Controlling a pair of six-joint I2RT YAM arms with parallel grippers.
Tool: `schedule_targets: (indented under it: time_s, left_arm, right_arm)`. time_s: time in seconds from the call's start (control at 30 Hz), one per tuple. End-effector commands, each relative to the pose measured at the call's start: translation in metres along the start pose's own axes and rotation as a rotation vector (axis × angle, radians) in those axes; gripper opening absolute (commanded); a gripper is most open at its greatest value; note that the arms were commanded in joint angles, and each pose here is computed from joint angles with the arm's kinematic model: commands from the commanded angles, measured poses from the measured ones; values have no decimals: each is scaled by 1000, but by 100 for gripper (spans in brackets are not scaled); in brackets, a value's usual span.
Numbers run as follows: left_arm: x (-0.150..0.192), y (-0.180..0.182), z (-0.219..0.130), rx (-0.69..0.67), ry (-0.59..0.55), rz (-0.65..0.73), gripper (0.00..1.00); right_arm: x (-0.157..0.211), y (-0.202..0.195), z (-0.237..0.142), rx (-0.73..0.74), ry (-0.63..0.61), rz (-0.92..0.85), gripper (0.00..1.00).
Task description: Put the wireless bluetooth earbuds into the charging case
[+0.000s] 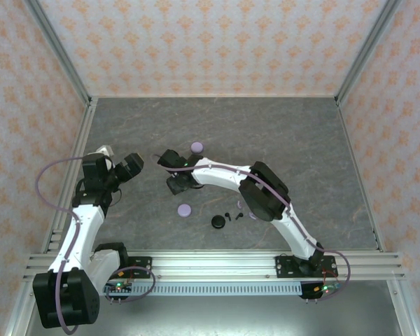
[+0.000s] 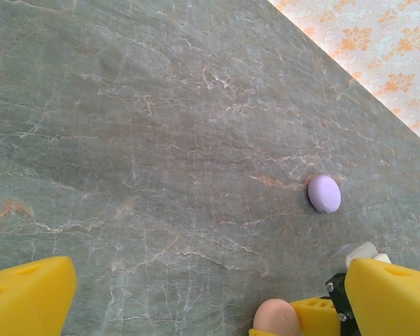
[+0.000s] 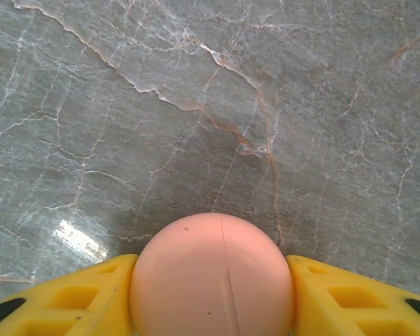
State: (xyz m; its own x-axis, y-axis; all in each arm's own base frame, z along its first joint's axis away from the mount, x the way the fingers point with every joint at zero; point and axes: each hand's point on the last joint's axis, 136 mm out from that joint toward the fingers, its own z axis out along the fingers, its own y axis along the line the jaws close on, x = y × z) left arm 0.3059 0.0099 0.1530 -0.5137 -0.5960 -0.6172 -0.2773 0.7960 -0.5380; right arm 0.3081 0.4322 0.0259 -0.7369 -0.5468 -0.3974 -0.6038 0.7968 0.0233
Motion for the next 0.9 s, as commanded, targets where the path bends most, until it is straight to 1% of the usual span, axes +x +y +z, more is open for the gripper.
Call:
schedule_targets:
  time_s: [0.0,0.1,0.3,0.5,0.67,0.77,0.87]
  left_arm:
    - [6,1,-3,10,22,5,99]
    - [6,-8,-5,50,36,8,98]
    - [10,-40,-12,212,90,3,93]
    - [14,-80,-28,389,163,17,90]
    - [12,-129,-56,550,194,85,89]
    - [11,-162,-78,656,207,153,89]
    - [7,-189,-101,742,203,208,89]
  right_arm:
    - [11,-2,-8,17,25,-34,50]
    - [1,-5,-31,10,-45,-50,50]
    - [-17,-14,-93,-17,-239,-111,50]
    - [-23,-27,-161,-36,-493,-201,50]
    - [-23,-28,-224,-61,-717,-302,50]
    - [-23,-27,-262,-51,-820,-367,50]
    - [-20,-25,-290,-10,-881,-449,50]
